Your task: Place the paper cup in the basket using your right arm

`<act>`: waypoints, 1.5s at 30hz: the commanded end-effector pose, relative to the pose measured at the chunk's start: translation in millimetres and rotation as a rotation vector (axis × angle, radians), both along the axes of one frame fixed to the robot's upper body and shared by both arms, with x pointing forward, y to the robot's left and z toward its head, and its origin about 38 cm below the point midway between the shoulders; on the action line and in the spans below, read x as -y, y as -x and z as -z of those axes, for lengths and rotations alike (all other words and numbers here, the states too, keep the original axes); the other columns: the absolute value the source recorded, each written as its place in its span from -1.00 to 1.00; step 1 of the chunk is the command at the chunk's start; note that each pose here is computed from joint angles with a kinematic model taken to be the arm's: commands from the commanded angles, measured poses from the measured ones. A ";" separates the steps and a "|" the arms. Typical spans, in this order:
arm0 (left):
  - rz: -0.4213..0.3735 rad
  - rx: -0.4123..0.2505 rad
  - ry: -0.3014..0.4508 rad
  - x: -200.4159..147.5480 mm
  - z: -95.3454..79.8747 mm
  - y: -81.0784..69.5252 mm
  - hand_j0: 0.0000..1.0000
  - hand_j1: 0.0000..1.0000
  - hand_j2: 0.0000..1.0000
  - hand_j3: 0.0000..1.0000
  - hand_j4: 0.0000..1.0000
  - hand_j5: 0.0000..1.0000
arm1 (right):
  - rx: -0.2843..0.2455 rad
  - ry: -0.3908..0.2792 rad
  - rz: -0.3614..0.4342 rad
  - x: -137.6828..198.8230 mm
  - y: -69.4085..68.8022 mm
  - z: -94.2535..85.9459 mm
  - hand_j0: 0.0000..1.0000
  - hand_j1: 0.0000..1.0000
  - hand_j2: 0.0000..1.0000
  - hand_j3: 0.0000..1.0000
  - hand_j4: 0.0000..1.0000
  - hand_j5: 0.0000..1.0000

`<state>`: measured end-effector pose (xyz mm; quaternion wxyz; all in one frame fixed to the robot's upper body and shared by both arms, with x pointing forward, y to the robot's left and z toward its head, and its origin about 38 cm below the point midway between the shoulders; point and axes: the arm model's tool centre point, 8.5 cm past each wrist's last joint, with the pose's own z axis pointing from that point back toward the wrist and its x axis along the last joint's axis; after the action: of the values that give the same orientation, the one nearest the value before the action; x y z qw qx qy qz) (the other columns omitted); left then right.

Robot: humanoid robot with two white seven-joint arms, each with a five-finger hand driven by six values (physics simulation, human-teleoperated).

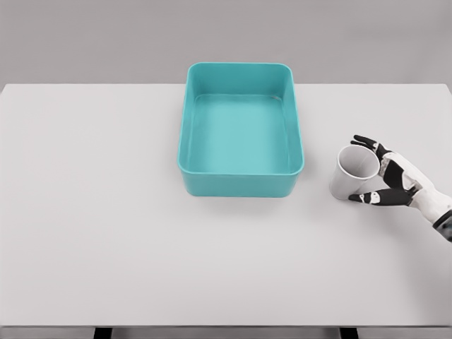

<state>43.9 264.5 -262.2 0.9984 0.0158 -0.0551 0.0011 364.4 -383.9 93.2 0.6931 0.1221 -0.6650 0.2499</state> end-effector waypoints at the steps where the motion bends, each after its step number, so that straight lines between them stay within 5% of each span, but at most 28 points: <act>1: 0.000 0.000 0.000 0.0 0.0 0.0 1.00 1.00 1.00 1.00 1.00 1.00 | -0.001 -0.015 -0.004 -4.2 0.0 1.7 1.00 1.00 1.00 1.00 1.00 1.00; 11: -0.001 0.000 0.000 0.0 0.0 0.0 1.00 1.00 1.00 1.00 1.00 1.00 | -0.001 -0.012 -0.022 -10.3 -1.1 1.9 0.99 0.99 0.99 0.99 0.99 0.99; 17: 0.000 0.000 0.000 0.0 0.0 0.0 1.00 1.00 1.00 1.00 1.00 1.00 | -0.003 0.011 -0.024 -10.4 -1.0 3.0 0.32 0.32 0.32 0.32 0.32 0.32; 28: 0.000 0.000 0.000 0.0 0.0 0.0 1.00 1.00 1.00 1.00 1.00 1.00 | 0.032 0.039 -0.034 -10.9 -3.1 -9.6 0.05 0.05 0.05 0.05 0.05 0.05; 35: -0.001 0.000 0.000 0.0 0.0 0.0 1.00 1.00 1.00 1.00 1.00 1.00 | 0.206 0.097 -0.066 -20.9 -28.7 -53.8 0.03 0.03 0.03 0.03 0.03 0.03; 45: 0.000 0.000 0.000 0.0 0.0 0.0 1.00 1.00 1.00 1.00 1.00 1.00 | 0.337 0.179 -0.122 -63.5 -63.9 -89.2 0.00 0.00 0.00 0.00 0.00 0.00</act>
<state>43.9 264.5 -262.2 0.9984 0.0159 -0.0551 0.0011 430.5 -329.9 194.7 0.5574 0.0529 -0.7460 0.3605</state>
